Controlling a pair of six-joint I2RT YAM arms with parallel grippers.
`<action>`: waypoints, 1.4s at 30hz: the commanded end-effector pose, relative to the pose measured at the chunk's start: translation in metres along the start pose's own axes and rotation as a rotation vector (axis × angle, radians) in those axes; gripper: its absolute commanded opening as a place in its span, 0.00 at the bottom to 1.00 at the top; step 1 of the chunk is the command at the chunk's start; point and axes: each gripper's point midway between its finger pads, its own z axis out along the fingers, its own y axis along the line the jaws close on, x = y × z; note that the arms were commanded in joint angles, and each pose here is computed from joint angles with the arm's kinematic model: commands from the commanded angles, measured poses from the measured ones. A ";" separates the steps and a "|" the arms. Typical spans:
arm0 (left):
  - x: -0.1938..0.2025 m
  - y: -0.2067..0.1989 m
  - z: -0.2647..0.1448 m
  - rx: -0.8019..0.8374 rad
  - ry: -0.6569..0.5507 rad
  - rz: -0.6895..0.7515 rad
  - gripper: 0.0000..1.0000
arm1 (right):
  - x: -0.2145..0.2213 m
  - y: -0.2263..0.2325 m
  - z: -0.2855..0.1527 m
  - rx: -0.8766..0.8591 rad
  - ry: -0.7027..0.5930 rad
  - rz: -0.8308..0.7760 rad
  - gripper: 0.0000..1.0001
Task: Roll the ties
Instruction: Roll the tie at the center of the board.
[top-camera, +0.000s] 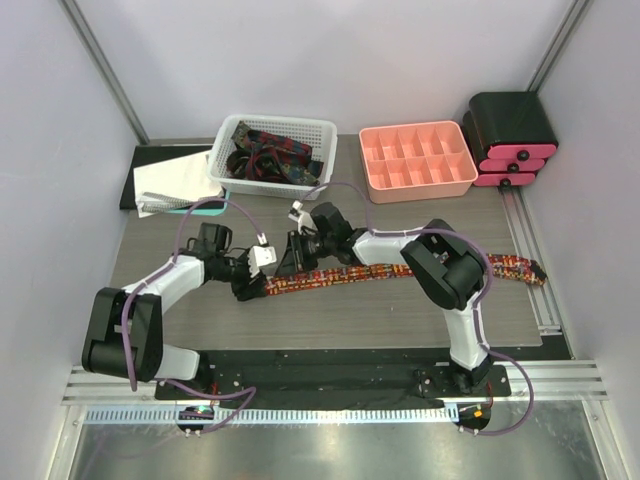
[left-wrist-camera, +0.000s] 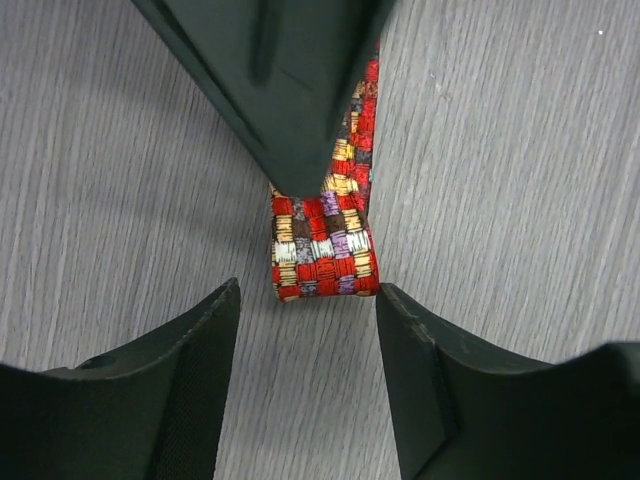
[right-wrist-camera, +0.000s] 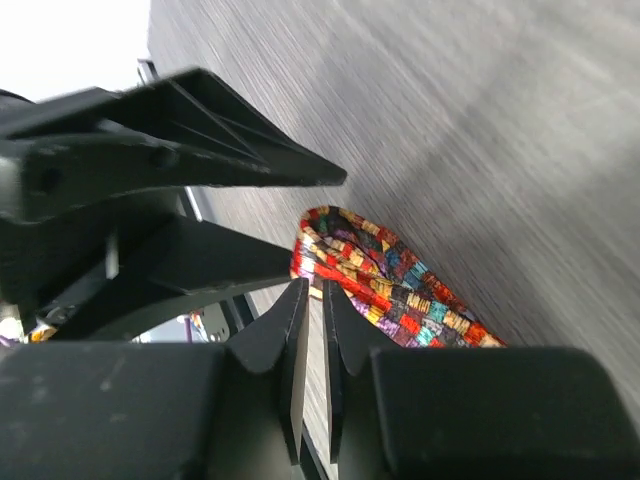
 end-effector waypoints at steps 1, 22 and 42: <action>-0.016 0.016 -0.001 -0.031 -0.025 0.068 0.56 | 0.011 -0.005 0.012 -0.012 0.013 0.040 0.16; -0.025 0.028 -0.013 0.020 0.094 0.159 0.73 | -0.004 -0.023 0.042 -0.014 -0.018 0.183 0.13; -0.009 0.027 0.023 0.104 0.207 0.236 0.64 | -0.023 -0.005 -0.016 -0.047 -0.049 0.161 0.24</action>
